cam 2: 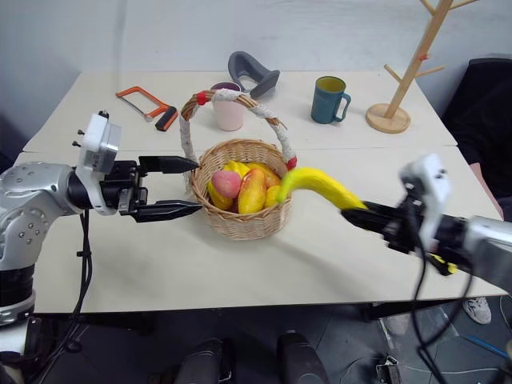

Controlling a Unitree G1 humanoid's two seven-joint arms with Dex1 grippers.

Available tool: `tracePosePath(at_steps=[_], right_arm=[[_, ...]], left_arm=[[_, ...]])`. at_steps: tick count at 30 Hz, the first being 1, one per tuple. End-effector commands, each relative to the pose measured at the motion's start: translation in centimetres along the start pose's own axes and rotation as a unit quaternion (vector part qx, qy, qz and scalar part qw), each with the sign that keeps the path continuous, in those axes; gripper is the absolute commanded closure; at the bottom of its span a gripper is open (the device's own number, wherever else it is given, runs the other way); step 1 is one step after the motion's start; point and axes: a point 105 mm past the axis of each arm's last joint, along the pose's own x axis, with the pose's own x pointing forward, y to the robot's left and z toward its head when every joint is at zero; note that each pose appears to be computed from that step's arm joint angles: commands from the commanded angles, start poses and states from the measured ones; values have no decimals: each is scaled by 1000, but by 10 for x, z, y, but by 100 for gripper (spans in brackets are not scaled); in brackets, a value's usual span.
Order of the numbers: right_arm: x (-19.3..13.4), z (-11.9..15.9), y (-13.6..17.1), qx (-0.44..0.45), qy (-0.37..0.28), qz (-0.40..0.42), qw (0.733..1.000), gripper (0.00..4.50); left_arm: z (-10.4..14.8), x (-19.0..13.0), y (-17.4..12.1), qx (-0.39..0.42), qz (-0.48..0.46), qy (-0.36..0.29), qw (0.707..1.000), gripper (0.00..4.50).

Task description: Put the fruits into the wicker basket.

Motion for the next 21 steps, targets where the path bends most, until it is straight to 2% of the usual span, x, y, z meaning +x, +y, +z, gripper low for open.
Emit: tracePosePath(at_steps=[1, 3, 7, 10, 12, 15, 21], right_arm=[[42, 7, 23, -14, 1, 26, 1000, 410], [68, 11, 37, -41, 6, 49, 998, 410], [115, 27, 30, -42, -15, 8, 999, 410], [132, 35, 32, -54, -26, -3, 998, 410], [136, 36, 31, -59, -29, -12, 998, 335], [138, 29, 23, -163, -13, -51, 985, 234], [123, 44, 22, -157, -49, -55, 985, 24]], left_arm=[[10, -4, 3, 24, 10, -8, 1000, 0], [11, -5, 3, 28, 14, -11, 999, 0], [8, -5, 0, 33, 21, -9, 999, 0], [9, -5, -6, 37, 21, -10, 999, 0], [10, -6, -6, 40, 27, -11, 999, 0], [9, -7, -7, 41, 33, -13, 999, 0], [8, -3, -8, 39, 31, -19, 999, 0]])
